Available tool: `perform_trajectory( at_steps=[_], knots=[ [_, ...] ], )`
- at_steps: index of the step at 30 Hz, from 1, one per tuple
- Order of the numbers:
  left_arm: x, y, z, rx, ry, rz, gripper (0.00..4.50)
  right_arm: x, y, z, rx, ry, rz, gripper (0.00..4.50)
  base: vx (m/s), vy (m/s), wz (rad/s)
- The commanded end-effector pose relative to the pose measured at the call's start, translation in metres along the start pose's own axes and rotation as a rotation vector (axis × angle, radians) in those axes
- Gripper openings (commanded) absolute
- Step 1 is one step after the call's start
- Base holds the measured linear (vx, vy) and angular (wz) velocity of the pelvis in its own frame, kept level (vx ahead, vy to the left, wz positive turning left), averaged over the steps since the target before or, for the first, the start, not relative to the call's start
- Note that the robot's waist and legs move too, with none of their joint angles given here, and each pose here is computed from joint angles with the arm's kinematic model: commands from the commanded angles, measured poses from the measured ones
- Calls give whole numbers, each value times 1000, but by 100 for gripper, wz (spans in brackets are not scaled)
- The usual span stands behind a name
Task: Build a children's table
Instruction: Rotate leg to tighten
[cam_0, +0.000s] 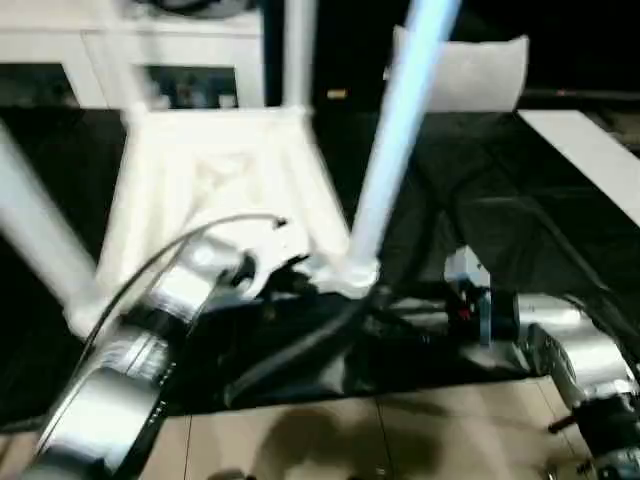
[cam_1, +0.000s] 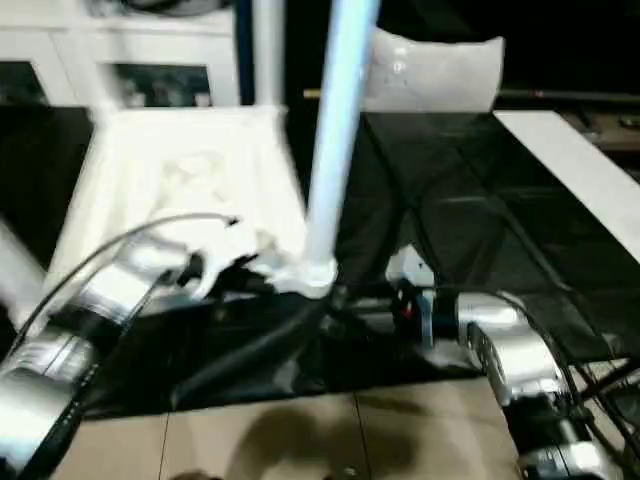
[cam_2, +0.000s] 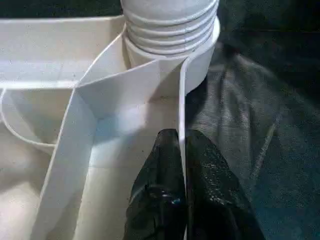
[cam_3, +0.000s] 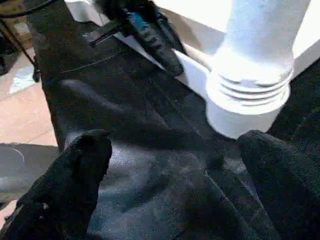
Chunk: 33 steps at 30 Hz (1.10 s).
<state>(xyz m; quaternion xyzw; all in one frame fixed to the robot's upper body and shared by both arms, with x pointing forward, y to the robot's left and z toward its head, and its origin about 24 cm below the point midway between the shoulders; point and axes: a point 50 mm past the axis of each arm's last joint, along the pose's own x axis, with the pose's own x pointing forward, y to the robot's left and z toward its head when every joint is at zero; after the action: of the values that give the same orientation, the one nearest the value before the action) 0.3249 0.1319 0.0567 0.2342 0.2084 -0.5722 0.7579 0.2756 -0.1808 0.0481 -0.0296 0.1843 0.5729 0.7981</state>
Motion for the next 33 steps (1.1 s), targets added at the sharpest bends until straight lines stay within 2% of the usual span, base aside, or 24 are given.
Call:
perform_trajectory(
  at_steps=[1,2,3,12,17,21,24,25,33],
  knots=[
    [5,-19,-3,78,-48,-120,4,0,0,9,-29,-23,2,450,0,0,0],
    [2,-27,-2,123,-65,-159,4,2,0,9,-29,-25,3,450,0,0,0],
    [1,-28,-2,125,-64,-163,4,2,0,9,-29,-25,3,450,0,0,0],
    [-7,-28,-3,168,5,-123,4,6,1,11,-37,-39,2,450,0,0,0],
    [-8,-26,-1,188,-19,-143,4,7,-4,24,-96,-72,-41,450,0,0,0],
    [-7,-29,2,169,-47,-219,4,9,-6,29,-105,-96,-29,450,0,0,0],
    [-6,-33,1,200,-32,-303,0,11,-8,33,-106,-100,16,411,0,0,0],
    [-6,-35,1,228,-3,-353,0,13,-7,33,-97,-77,76,411,0,0,0],
    [-6,-31,3,267,35,-396,0,14,-6,32,-60,-20,212,332,0,0,0]
  ],
)
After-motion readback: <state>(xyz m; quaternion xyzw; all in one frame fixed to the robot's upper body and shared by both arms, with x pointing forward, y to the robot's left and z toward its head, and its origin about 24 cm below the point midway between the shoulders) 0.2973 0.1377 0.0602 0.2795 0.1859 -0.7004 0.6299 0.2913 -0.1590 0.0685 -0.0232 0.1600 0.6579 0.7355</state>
